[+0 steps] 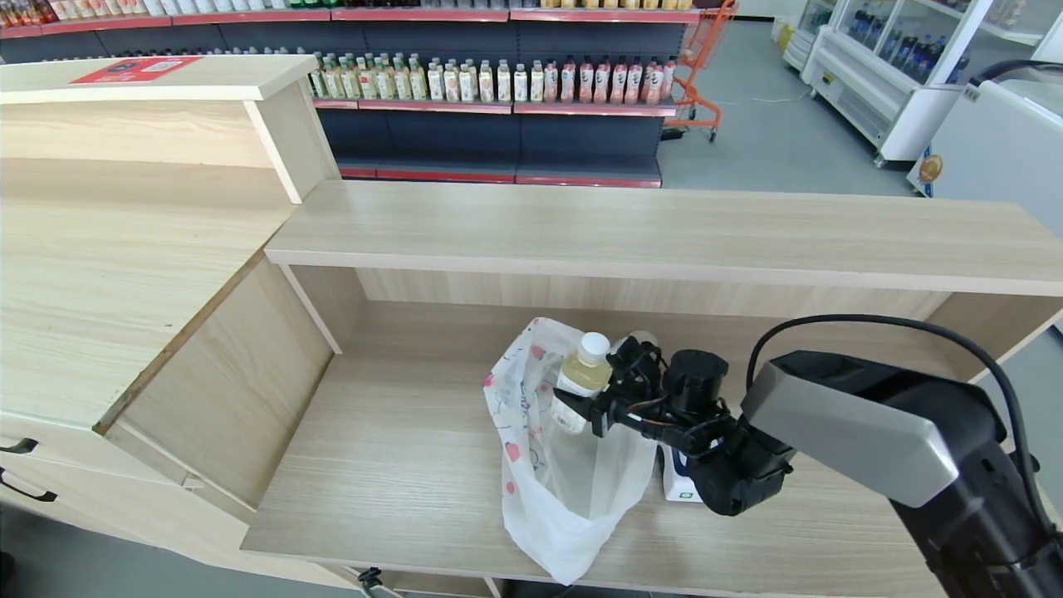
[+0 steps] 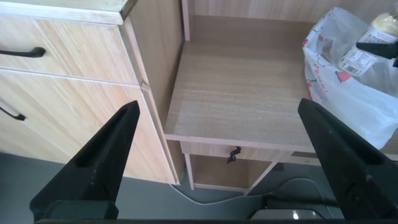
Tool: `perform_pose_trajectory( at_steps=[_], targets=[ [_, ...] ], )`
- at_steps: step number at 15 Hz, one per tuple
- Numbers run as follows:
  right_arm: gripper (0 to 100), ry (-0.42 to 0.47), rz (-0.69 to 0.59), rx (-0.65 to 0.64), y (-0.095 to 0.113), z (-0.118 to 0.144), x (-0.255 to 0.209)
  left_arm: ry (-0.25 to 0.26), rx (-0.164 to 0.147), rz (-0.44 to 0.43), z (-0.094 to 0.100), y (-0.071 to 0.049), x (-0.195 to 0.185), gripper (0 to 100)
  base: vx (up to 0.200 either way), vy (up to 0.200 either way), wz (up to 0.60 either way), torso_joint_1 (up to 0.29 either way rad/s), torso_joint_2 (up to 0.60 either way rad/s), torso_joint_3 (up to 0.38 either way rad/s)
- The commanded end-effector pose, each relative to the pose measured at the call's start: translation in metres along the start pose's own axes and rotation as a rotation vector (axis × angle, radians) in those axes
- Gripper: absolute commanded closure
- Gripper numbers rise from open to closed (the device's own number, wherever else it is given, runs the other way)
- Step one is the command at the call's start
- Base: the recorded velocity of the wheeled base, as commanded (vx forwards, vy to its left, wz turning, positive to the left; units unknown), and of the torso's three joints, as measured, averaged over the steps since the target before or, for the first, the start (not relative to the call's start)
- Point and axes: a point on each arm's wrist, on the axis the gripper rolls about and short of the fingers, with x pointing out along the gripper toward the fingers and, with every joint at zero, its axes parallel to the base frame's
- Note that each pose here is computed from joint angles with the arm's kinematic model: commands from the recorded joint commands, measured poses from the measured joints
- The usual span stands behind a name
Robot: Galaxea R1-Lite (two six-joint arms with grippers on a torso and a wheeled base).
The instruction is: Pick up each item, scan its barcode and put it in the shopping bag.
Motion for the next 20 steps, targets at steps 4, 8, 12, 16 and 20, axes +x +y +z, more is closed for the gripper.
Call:
perform_pose_trajectory(
  at_steps=[4, 8, 12, 16, 20],
  targets=[
    [100, -0.005, 0.021, -0.024, 0.005, -0.028, 0.022, 0.0, 0.0, 0.0, 0.0, 0.0, 0.0, 0, 0.0, 0.0, 0.0, 0.0, 0.0, 0.0],
    [100, 0.002, 0.024, -0.065, 0.008, -0.038, 0.027, 0.0, 0.0, 0.0, 0.0, 0.0, 0.0, 0, 0.0, 0.0, 0.0, 0.0, 0.0, 0.0],
    [0, 0.019, 0.008, -0.072, 0.002, -0.04, 0.019, 0.0, 0.0, 0.0, 0.0, 0.0, 0.0, 0, 0.0, 0.0, 0.0, 0.0, 0.0, 0.0],
    [0, -0.085, -0.011, 0.009, -0.009, 0.036, 0.009, 0.0, 0.0, 0.0, 0.0, 0.0, 0.0, 0, 0.0, 0.0, 0.0, 0.0, 0.0, 0.0],
    [0, -0.078, -0.097, 0.065, -0.03, 0.103, -0.056, 0.0, 0.0, 0.0, 0.0, 0.0, 0.0, 0, 0.0, 0.0, 0.0, 0.0, 0.0, 0.0]
  ],
)
